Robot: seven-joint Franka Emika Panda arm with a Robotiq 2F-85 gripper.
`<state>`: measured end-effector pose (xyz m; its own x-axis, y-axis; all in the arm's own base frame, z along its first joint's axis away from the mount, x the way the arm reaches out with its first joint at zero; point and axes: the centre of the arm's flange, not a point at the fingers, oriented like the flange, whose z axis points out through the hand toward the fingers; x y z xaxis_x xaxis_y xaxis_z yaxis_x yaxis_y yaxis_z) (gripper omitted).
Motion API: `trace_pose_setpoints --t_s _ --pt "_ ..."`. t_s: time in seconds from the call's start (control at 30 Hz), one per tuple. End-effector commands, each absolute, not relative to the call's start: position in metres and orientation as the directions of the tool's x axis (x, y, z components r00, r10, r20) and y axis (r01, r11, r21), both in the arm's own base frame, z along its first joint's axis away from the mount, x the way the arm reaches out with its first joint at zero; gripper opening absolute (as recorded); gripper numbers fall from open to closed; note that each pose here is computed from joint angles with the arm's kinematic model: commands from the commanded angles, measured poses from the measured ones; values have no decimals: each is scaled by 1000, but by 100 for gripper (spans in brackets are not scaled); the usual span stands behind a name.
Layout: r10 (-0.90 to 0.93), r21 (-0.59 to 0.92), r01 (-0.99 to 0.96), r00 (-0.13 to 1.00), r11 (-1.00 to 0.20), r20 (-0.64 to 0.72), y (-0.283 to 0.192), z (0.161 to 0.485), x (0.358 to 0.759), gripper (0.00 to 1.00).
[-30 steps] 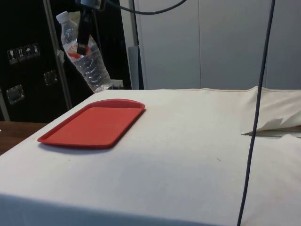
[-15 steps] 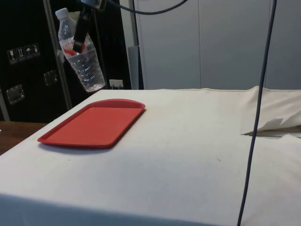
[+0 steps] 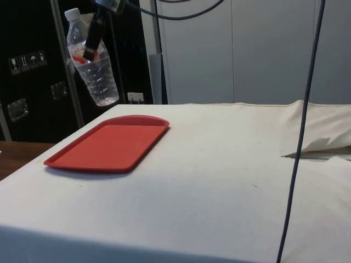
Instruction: Place the bottle upright on the tray.
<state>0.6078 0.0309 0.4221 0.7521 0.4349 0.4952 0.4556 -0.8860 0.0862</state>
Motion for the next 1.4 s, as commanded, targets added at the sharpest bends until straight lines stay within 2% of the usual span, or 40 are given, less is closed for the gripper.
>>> trace_pose_setpoints --t_s 0.0,0.67,1.37 --pt "436 87 460 743 -884 508 33 424 606 0" --pt "441 94 459 746 -883 500 32 418 610 0" --pt "481 101 519 679 -849 554 35 405 612 0"
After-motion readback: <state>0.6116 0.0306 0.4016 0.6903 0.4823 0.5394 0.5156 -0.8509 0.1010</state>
